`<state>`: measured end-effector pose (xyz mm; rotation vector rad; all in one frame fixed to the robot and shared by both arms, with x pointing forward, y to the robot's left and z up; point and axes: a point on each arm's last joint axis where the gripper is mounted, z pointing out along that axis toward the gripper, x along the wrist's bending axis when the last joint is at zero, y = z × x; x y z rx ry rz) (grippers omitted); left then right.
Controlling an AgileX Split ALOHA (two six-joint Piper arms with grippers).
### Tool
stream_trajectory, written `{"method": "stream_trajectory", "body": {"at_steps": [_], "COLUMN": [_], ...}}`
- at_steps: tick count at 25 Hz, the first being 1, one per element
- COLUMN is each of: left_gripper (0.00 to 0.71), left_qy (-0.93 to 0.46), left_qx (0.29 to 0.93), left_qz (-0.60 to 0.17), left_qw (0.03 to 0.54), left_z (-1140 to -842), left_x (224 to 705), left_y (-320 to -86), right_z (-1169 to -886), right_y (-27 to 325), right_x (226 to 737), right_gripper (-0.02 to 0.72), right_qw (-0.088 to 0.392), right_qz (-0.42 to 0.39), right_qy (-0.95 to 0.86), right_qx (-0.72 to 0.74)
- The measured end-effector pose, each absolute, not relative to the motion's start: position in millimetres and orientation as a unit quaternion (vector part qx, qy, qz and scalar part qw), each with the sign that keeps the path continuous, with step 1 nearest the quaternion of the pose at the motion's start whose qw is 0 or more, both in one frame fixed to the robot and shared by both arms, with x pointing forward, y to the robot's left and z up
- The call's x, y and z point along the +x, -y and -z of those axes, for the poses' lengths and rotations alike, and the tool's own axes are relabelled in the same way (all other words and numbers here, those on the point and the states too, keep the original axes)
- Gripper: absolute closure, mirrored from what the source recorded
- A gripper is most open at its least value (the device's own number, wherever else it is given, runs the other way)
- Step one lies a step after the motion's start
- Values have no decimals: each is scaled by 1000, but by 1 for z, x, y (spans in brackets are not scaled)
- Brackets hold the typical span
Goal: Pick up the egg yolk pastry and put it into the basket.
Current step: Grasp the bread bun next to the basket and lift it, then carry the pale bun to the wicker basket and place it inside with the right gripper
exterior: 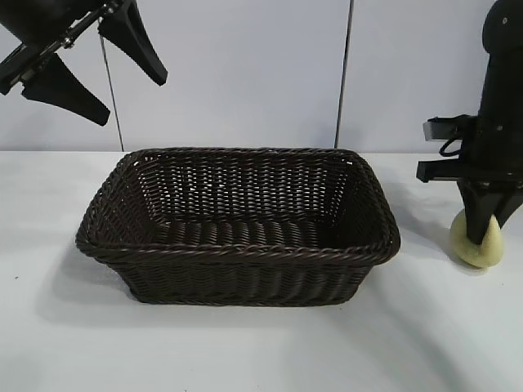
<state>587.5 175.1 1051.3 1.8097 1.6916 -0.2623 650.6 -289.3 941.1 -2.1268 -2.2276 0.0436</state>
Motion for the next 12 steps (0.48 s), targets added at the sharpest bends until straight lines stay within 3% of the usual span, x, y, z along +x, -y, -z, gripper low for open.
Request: {"method": "stream_trajectory", "body": {"at_steps": [9,12], "left_gripper": [170,170], "left_qy": [-643,-643], "left_qx": [688,688], "left_qz": [100,100], "left_qw": [320,320], "left_z": [-1051,-1051], "left_x": [588,588], "left_y": [-175,-175], "right_z": [-1044,-1066], "right_y": [284,283], "right_x": [641,632], "right_gripper": [659,659], "right_qw": [-40,-56], "right_qz": [102,121], "right_qy": [715,714], "right_qx": [-690,-687]}}
